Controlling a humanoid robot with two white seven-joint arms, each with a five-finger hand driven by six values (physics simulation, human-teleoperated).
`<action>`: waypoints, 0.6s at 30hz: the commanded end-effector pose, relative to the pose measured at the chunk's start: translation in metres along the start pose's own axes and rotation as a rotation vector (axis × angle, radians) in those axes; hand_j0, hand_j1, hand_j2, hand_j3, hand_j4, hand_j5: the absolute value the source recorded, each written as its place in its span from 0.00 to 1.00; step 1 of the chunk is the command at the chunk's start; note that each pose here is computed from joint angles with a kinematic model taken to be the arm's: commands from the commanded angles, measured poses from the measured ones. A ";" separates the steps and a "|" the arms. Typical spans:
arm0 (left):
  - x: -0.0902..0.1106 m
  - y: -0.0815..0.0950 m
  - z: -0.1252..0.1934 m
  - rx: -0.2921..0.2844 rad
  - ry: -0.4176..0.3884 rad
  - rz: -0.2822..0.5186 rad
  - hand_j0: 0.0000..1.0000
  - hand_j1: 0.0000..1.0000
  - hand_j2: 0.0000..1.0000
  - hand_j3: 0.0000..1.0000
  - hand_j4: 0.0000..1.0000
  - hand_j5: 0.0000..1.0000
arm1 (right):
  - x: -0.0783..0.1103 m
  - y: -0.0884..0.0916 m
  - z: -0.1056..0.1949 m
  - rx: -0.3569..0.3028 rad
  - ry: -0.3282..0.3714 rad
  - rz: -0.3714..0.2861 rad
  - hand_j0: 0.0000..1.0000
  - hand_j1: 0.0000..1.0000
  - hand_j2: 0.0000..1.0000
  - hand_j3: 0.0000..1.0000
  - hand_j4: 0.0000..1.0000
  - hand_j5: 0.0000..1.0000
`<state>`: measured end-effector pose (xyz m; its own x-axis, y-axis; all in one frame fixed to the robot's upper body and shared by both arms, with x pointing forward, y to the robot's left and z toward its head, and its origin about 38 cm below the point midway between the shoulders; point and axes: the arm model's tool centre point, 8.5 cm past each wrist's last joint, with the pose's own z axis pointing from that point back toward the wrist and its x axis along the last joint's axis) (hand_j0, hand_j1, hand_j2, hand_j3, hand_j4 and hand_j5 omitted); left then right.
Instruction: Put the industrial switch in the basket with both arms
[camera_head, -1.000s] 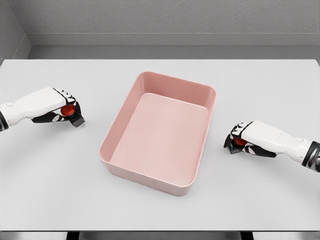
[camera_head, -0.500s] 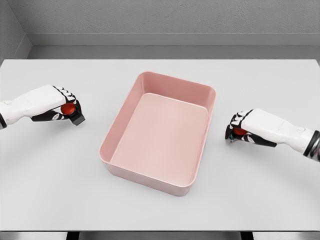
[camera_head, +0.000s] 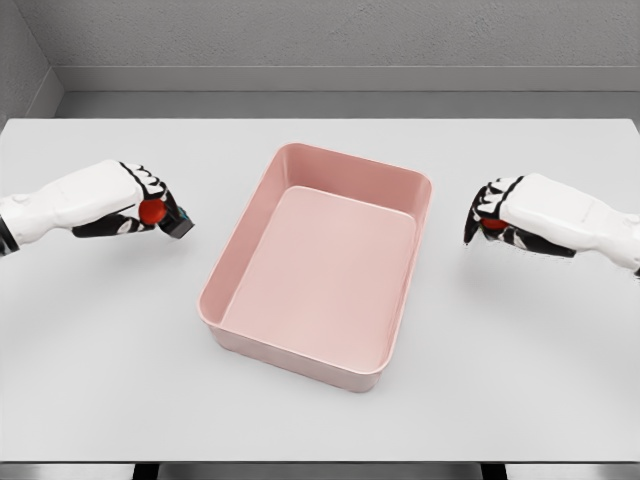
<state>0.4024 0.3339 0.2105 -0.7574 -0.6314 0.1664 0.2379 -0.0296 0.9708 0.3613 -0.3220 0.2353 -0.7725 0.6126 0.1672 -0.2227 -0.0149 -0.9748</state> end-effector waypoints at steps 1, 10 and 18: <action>0.004 0.004 -0.001 0.015 -0.015 0.005 0.50 0.50 0.50 0.50 0.50 0.50 | 0.000 -0.005 0.001 -0.005 -0.003 0.003 0.40 0.40 0.40 0.40 0.40 0.40; 0.018 0.013 -0.007 0.038 -0.062 -0.006 0.50 0.50 0.50 0.50 0.50 0.50 | 0.024 -0.027 -0.056 0.005 -0.158 0.073 0.39 0.39 0.39 0.39 0.39 0.39; 0.039 0.023 -0.013 0.061 -0.128 -0.028 0.50 0.50 0.50 0.50 0.50 0.50 | 0.096 -0.059 -0.150 -0.003 -0.436 0.196 0.38 0.38 0.38 0.38 0.38 0.38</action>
<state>0.3889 0.3027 0.2332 -0.8263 -0.5418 0.1535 0.1869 -0.0066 0.9824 0.3963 -0.1687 0.3040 -0.9626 0.2705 -0.0163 -0.0081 -0.0887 -0.9960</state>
